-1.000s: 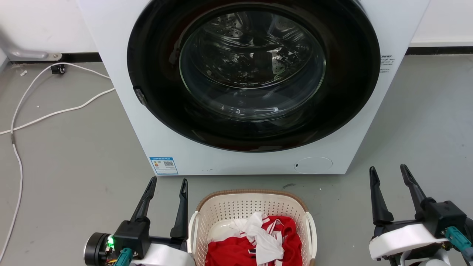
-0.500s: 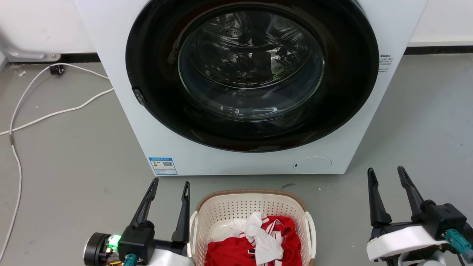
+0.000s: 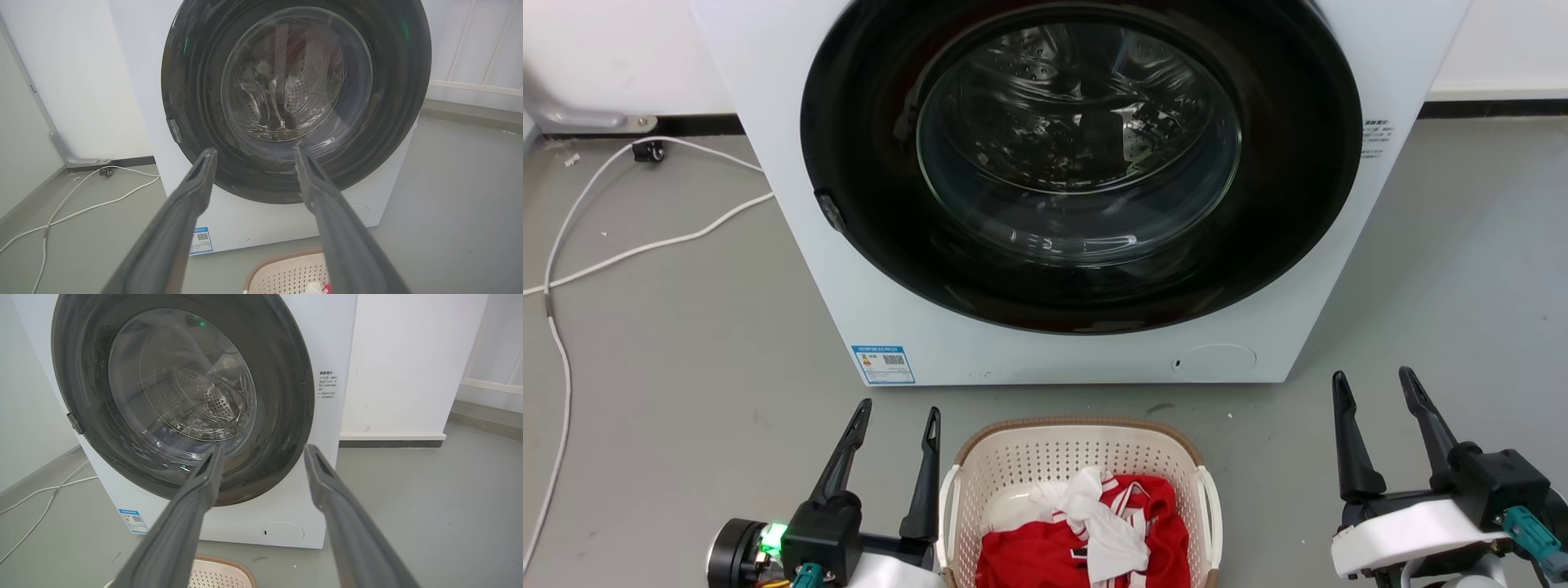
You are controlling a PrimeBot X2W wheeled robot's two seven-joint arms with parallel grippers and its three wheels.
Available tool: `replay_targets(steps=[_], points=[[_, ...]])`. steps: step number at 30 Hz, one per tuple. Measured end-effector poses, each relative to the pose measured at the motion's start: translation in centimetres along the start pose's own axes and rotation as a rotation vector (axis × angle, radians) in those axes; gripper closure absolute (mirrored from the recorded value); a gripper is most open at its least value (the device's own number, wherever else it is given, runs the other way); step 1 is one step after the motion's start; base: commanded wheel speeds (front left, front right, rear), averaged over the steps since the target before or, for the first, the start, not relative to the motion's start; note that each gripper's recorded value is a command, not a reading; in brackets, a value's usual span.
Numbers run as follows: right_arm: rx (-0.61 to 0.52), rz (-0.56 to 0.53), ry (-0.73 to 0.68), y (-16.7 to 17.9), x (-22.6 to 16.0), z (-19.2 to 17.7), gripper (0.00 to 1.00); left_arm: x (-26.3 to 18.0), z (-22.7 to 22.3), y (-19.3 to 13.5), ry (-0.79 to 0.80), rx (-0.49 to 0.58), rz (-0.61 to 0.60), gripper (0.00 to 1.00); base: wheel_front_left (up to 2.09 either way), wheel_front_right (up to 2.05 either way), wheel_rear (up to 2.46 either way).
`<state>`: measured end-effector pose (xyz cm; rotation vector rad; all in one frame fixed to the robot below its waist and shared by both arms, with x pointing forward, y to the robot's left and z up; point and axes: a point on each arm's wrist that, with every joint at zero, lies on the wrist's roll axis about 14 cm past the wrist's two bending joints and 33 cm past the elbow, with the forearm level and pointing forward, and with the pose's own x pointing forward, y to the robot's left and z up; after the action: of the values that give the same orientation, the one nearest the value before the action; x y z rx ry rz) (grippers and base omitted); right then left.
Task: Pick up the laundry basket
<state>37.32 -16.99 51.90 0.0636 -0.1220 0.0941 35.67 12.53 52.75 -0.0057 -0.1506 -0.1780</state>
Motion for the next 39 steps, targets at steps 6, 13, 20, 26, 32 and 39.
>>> replay_targets(steps=[6, 13, 20, 26, 32, 39], points=[[0.001, -0.002, 0.020, -0.2, 0.9, -0.8, 0.00, 0.6, -1.3, 0.1, 0.035, -0.012, -0.001, 0.00, 0.00, 0.00, 0.00], [0.005, 0.006, 0.150, -0.3, 3.7, -5.9, 0.00, 3.9, -5.7, 1.5, 0.136, -0.020, 0.002, 0.00, 0.00, 0.00, 0.00], [0.007, 0.017, 0.278, -0.4, 5.9, -11.3, 0.00, 6.0, -12.2, 2.8, 0.289, -0.011, -0.024, 0.00, 0.00, 0.00, 0.00], [0.074, -0.013, 0.418, -1.1, 7.0, -16.9, 0.00, 7.7, -18.2, 3.4, 0.426, -0.011, -0.063, 0.00, 0.00, 0.00, 0.00], [0.064, 0.012, 0.560, -0.9, 7.6, -22.3, 0.00, 7.4, -25.2, 3.6, 0.611, -0.011, -0.106, 0.00, 0.00, 0.00, 0.00], [0.078, 0.027, 0.832, -0.5, 5.1, -29.3, 0.00, 6.0, -32.0, 2.7, 0.835, -0.034, -0.161, 0.00, 0.00, 0.00, 0.00]])
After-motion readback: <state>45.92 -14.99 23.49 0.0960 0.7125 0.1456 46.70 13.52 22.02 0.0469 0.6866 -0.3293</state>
